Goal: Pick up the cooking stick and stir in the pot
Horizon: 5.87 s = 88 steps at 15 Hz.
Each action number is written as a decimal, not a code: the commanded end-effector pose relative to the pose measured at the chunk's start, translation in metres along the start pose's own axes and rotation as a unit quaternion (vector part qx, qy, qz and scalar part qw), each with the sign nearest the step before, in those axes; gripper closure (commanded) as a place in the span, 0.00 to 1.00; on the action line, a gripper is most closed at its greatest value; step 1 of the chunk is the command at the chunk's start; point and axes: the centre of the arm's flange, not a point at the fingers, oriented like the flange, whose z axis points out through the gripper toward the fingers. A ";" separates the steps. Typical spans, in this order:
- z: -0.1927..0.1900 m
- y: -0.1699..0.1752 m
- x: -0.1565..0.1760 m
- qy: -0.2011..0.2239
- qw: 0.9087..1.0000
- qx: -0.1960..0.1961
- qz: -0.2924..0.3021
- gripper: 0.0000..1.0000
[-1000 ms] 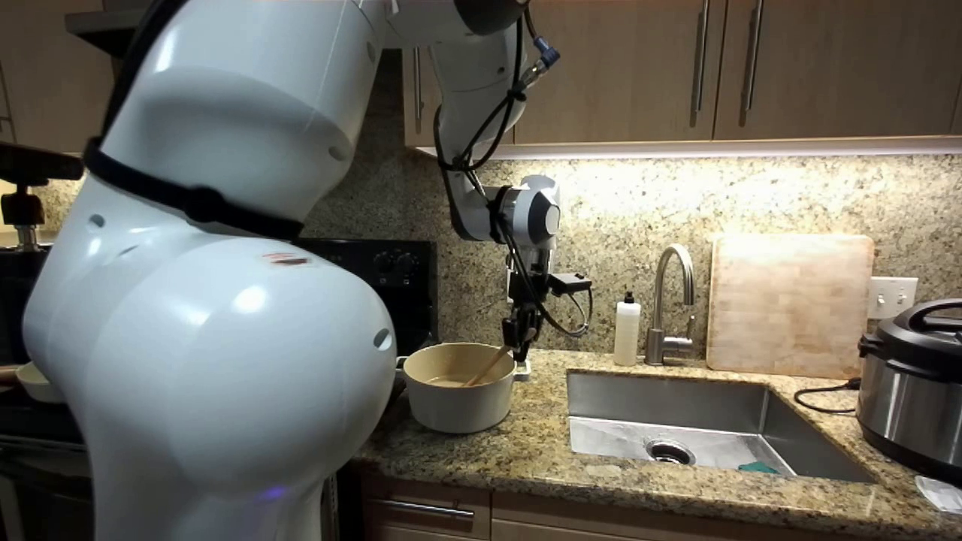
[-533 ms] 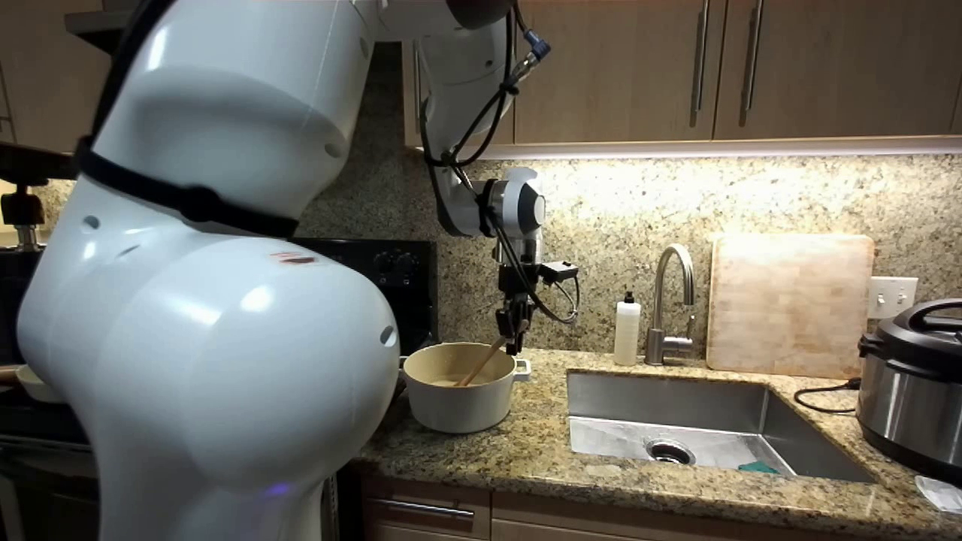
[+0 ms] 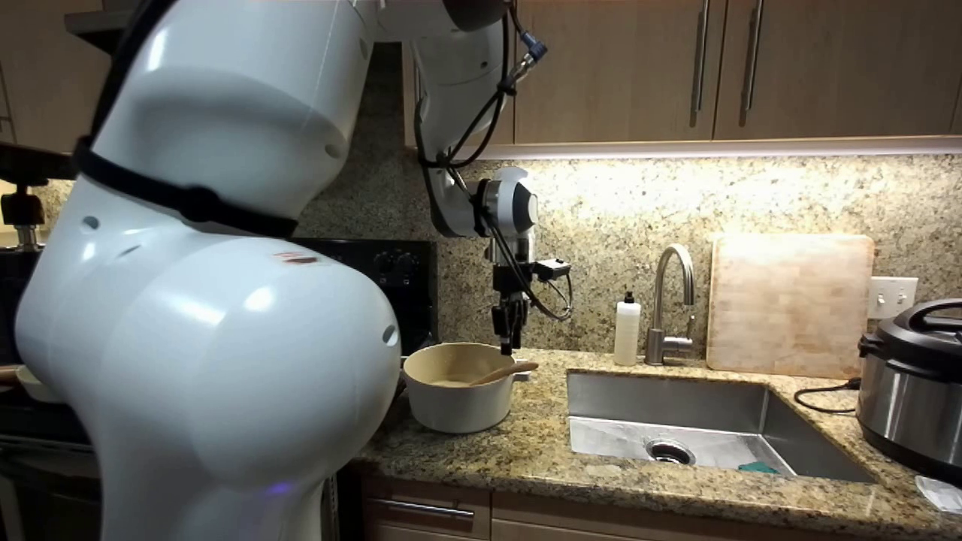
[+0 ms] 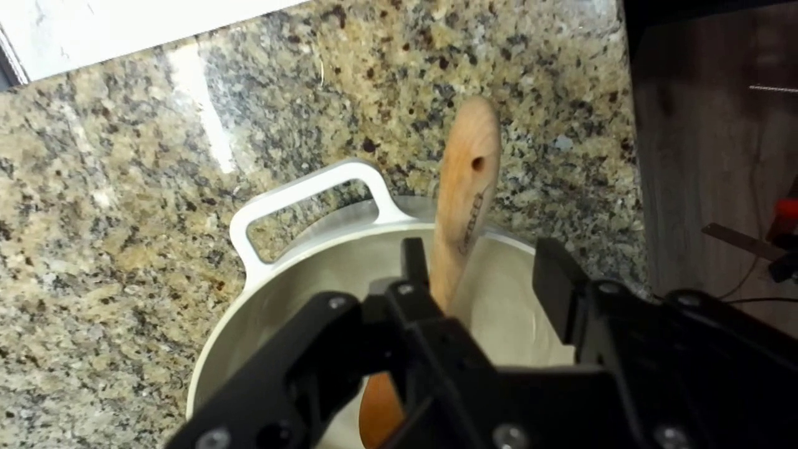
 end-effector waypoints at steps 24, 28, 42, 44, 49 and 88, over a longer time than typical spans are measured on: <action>0.041 0.014 -0.023 0.027 0.999 0.036 0.026 0.97; 0.026 -0.001 -0.020 0.018 0.999 0.010 0.024 0.93; -0.027 -0.007 0.004 -0.128 0.988 -0.012 0.087 0.93; -0.041 -0.016 0.001 -0.146 0.981 -0.024 0.125 0.93; -0.064 -0.023 0.008 -0.190 0.961 -0.051 0.196 0.93; -0.025 -0.007 0.045 -0.200 0.979 -0.010 0.045 0.93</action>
